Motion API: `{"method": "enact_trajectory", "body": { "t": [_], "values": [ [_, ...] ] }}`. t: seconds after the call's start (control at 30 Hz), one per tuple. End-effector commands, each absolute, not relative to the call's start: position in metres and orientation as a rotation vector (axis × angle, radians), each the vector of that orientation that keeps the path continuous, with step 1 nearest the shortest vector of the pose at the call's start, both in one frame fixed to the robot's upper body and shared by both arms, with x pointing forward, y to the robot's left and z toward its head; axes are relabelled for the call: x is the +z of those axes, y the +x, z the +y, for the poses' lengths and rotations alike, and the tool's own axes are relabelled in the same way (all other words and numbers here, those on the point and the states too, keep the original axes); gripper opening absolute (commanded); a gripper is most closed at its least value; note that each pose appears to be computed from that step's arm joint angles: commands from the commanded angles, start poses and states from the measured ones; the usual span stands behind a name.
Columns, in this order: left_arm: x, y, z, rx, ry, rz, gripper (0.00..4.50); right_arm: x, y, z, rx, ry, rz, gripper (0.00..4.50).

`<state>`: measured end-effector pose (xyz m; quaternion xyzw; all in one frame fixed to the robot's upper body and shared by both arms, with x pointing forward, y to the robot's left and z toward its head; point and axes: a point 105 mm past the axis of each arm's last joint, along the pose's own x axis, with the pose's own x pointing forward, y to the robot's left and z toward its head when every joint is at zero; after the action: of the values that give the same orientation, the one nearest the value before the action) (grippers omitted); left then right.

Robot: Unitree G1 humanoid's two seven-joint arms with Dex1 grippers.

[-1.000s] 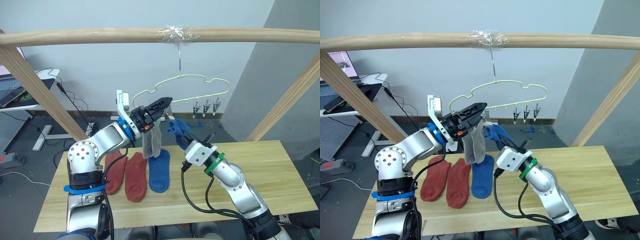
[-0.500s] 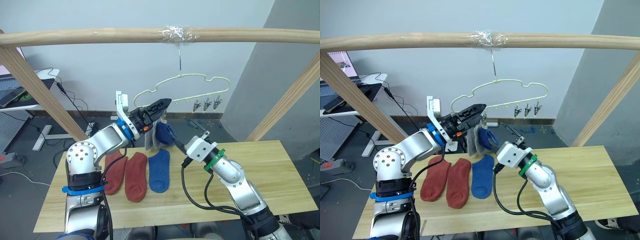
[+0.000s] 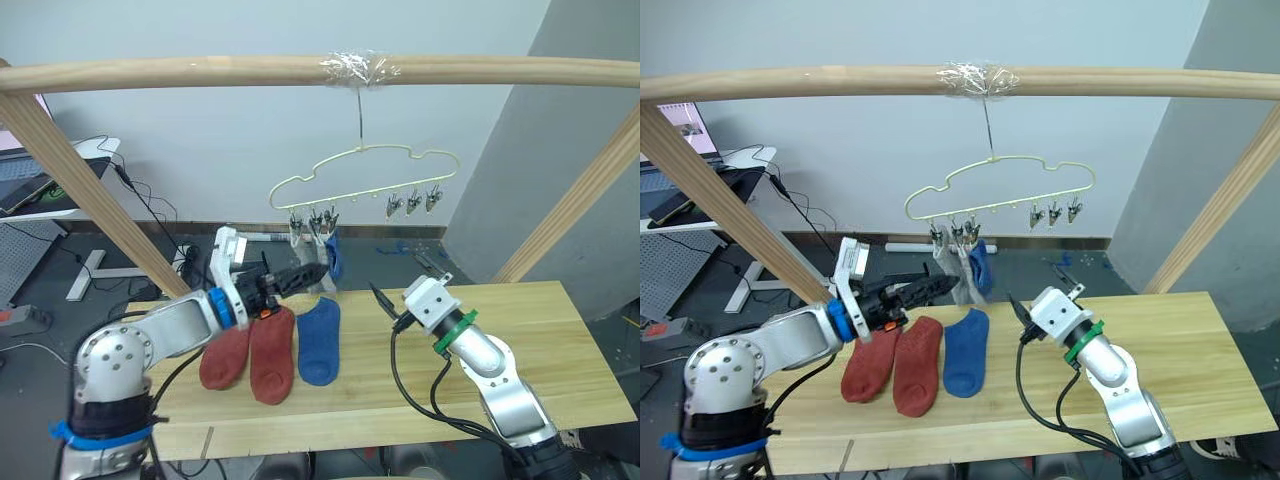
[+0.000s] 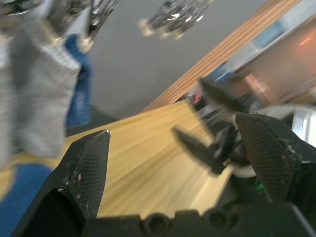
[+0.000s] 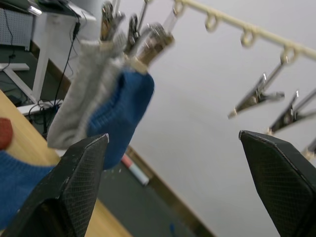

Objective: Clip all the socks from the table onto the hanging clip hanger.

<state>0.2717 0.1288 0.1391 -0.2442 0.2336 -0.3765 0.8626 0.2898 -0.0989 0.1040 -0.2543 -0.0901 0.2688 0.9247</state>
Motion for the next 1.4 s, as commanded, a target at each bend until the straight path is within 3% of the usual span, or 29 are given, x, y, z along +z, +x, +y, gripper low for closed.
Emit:
{"method": "enact_trajectory", "body": {
  "t": [0.03, 0.33, 0.4, 0.47, 0.57, 0.67, 0.8, 0.97, 1.4],
  "values": [
    [0.135, 0.264, 0.134, -0.783, -0.329, 0.443, 4.5, 0.119, 0.284, -0.113, 0.526, -0.471, -0.184, 4.45],
    [0.122, 0.253, 0.143, -0.755, 0.01, 0.255, 4.5, 0.126, 0.292, -0.128, 0.413, -0.244, -0.083, 4.45],
    [0.113, 0.242, 0.138, -0.826, 0.101, 0.253, 4.5, 0.125, 0.295, -0.126, 0.406, -0.223, -0.074, 4.45],
    [0.11, 0.243, 0.143, -0.771, 0.13, 0.203, 4.5, 0.128, 0.298, -0.124, 0.391, -0.21, -0.08, 4.09],
    [0.115, 0.249, 0.15, -0.71, 0.18, 0.089, 4.5, 0.133, 0.305, -0.122, 0.344, -0.265, -0.098, 3.15],
    [0.111, 0.255, 0.154, -0.709, 0.204, 0.094, 4.5, 0.137, 0.312, -0.124, 0.284, -0.29, -0.114, 3.15],
    [0.125, 0.254, 0.153, -0.793, 0.172, -0.003, 4.5, 0.152, 0.315, -0.108, 0.364, -0.155, -0.144, 3.15],
    [0.144, 0.245, 0.146, -0.887, 0.12, -0.068, 4.5, 0.161, 0.323, -0.092, 0.392, -0.108, -0.165, 1.5],
    [0.154, 0.241, 0.138, -0.905, 0.118, -0.111, 4.5, 0.166, 0.349, -0.079, 0.342, -0.042, -0.138, 1.5]
  ]
}}
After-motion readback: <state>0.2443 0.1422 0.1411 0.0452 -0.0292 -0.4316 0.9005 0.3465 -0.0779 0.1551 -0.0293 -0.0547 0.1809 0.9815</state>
